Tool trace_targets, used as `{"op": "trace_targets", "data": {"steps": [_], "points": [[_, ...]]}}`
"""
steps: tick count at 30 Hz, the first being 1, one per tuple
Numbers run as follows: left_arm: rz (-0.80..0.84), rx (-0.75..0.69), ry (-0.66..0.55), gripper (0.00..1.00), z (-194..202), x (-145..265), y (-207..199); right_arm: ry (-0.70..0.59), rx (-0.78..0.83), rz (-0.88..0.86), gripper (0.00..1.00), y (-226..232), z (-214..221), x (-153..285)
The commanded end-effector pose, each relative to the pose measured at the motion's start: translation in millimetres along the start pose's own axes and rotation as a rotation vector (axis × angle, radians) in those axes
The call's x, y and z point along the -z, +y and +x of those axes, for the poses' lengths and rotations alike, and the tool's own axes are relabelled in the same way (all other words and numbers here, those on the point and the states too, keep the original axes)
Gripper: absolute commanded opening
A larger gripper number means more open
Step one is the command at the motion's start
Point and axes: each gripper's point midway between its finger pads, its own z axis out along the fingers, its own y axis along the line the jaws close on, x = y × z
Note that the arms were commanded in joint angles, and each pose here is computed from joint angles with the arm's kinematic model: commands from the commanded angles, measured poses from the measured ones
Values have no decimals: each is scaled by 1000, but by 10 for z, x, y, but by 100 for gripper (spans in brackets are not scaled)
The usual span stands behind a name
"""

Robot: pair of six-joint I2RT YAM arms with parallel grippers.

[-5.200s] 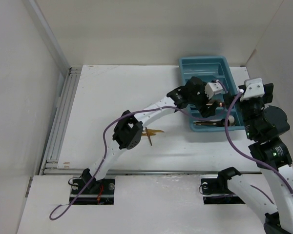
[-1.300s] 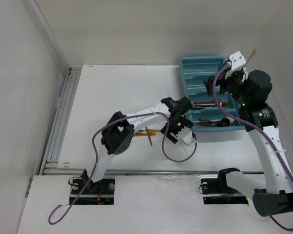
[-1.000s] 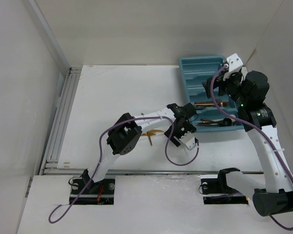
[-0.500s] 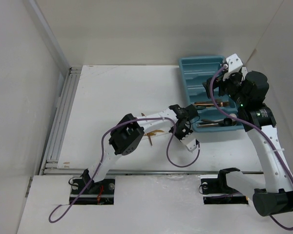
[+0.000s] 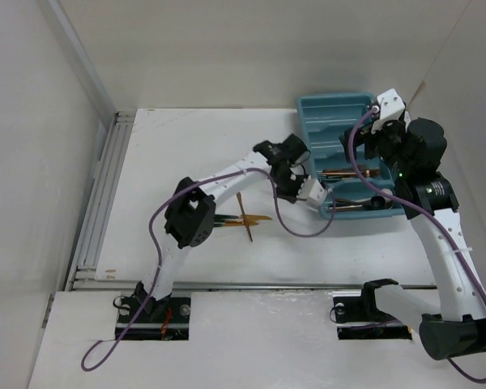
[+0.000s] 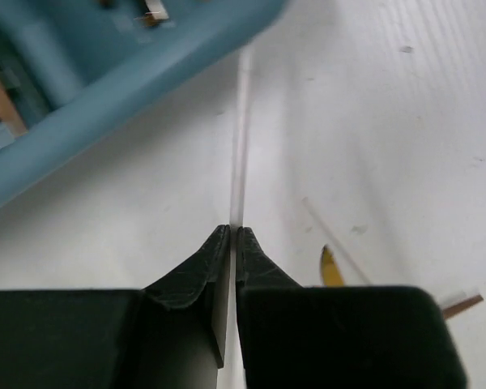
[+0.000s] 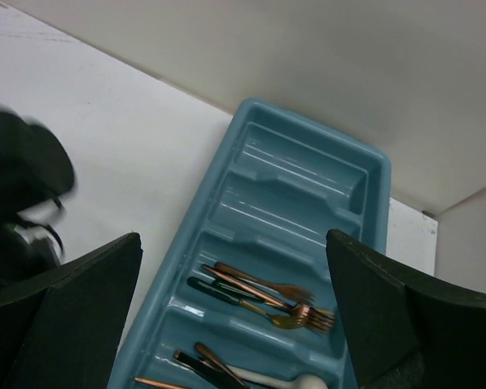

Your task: Sort the eating utensils into containers

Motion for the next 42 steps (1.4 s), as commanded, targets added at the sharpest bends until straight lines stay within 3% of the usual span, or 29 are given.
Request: {"op": "trace_targets", "data": {"steps": [1,6,7,8,10,12,14,17,21,24,25,26,33,35,37,38,42], "points": [[-173,64,-189,0,-537,1019,257,-65,27,114,100,-241,-348,203],[-315,384,-310,0,-375,1457,658,-156,45,141,100,-336,-804,354],[-326,505,-357,0,-358,1530,710,-151,44,128,100,-312,-787,351],[-376,530,-393,0,-280,1667,855,-146,31,115,100,-289,-766,313],[-396,520,-373,0,-237,1675,881,-149,33,95,100,-253,-752,290],[-390,406,-296,0,-172,1568,824,-143,21,83,100,-226,-716,272],[-373,336,-146,1,94,1318,776,-139,20,64,100,-190,-684,254],[-333,214,64,26,456,955,703,-135,19,33,100,-128,-627,215],[-204,130,193,38,830,442,616,-137,20,14,100,-88,-631,247],[-92,-4,247,51,846,291,478,-117,15,8,100,-73,-580,249],[-67,-27,264,88,866,157,422,-125,17,11,100,-72,-605,281],[-86,-43,278,94,845,148,467,-125,17,11,100,-72,-606,282],[-20,-22,377,94,1126,0,348,-104,30,6,100,-56,-554,318],[-7,-15,424,90,1269,-68,318,-112,32,8,100,-56,-580,350],[59,-1,462,83,1390,-109,167,-121,43,11,100,-66,-602,349],[84,7,479,73,1425,-107,117,-129,46,14,100,-74,-641,364],[206,5,525,52,1590,-165,-127,-134,56,-3,100,-55,-664,345]]}}
